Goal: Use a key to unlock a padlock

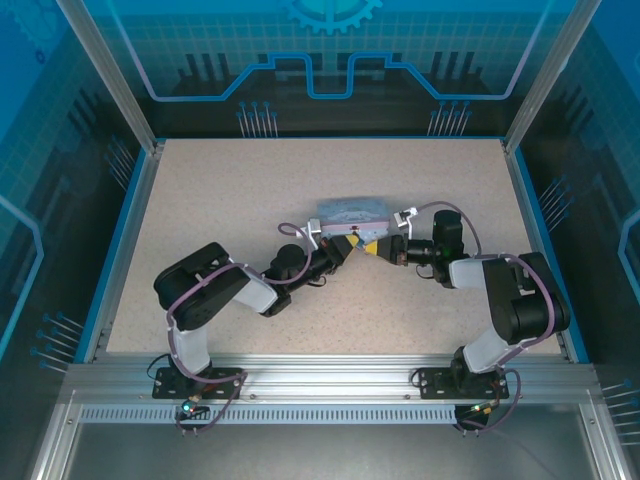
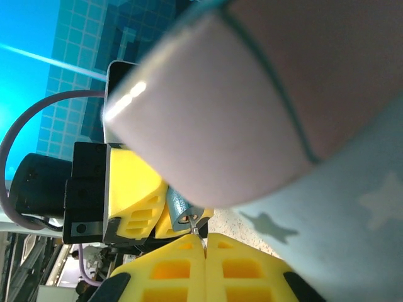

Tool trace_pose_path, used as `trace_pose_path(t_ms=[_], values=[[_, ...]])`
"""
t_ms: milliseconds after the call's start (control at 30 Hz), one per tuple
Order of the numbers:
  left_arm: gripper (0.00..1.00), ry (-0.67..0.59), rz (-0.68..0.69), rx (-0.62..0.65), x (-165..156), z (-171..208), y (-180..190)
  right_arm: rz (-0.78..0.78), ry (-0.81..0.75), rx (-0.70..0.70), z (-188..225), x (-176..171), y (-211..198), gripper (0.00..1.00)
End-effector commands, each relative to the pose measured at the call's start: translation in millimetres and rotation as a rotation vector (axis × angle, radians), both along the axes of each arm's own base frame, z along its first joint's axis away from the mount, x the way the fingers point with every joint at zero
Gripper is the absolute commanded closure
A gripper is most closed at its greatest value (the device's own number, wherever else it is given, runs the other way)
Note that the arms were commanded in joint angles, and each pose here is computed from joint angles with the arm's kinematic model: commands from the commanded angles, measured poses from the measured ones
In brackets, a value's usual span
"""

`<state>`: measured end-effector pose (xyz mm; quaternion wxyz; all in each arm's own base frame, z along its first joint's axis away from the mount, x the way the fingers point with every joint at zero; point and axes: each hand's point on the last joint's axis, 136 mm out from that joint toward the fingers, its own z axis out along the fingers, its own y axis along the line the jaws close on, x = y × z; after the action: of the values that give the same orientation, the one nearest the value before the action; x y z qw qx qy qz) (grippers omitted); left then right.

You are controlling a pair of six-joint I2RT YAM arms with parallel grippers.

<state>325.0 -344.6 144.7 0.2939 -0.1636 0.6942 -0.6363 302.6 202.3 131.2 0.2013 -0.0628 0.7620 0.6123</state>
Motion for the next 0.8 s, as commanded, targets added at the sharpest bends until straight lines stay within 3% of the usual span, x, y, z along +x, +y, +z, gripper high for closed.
trace_pose_path(t_ms=[0,233,433,600,767], values=[[1.00,-0.059,-0.338,-0.026,-69,10,-50,-0.147,-0.175,-0.018,28,43,-1,0.96],[1.00,-0.056,-0.343,-0.023,-68,6,-54,-0.110,-0.196,-0.017,33,44,25,0.96],[1.00,-0.035,-0.315,-0.006,-66,-3,-47,-0.129,-0.184,-0.003,29,46,22,0.93],[1.00,0.003,-0.236,0.019,-54,-17,-27,-0.150,-0.173,-0.111,18,36,8,0.74],[1.00,0.039,-0.180,0.030,-45,-27,-11,-0.147,-0.140,-0.140,6,26,-6,0.65]])
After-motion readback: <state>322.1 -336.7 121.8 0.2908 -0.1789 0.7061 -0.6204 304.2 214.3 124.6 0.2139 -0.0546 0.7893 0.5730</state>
